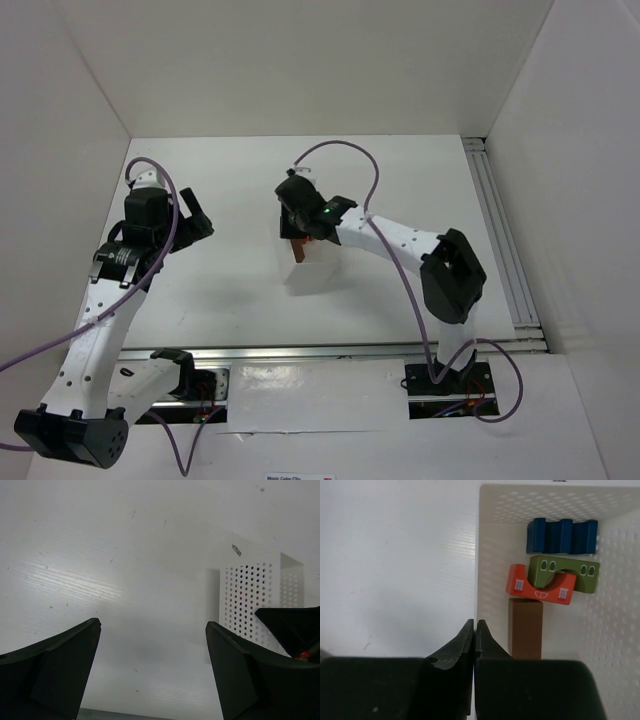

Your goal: Build the wood block tower

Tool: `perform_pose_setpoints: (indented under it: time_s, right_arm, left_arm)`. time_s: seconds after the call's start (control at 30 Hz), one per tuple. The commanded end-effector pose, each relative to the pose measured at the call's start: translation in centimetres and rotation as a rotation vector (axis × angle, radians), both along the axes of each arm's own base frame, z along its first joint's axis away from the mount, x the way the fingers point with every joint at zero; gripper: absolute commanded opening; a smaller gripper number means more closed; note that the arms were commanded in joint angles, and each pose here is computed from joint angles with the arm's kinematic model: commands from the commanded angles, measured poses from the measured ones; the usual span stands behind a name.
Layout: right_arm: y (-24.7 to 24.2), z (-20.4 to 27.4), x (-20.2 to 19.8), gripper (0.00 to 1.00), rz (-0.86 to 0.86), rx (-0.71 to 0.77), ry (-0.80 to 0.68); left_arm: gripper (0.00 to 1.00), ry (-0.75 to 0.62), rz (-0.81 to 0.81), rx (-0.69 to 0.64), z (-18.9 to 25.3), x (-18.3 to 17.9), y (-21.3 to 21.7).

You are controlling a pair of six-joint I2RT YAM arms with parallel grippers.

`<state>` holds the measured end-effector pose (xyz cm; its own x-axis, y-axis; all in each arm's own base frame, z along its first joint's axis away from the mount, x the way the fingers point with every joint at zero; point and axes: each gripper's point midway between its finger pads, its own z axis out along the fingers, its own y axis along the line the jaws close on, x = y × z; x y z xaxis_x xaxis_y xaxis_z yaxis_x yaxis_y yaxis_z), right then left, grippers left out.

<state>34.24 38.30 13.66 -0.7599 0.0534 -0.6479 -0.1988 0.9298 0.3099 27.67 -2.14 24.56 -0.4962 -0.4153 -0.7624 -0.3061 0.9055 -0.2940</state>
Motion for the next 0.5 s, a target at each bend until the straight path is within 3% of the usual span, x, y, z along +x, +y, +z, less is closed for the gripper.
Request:
perform_pose_setpoints:
  time_s: [0.0,0.47]
  right_arm:
    - [1.1,9.2,1.4,0.0,0.096,0.307,-0.133]
    - [-1.8,12.3,1.2,0.0,0.341,0.695,-0.114]
  left_arm:
    - [0.99,-0.061,-0.03,-0.013,2.5,0.6,-0.4]
    - [0.99,-0.063,-0.032,-0.026,2.5,1.4,-0.7]
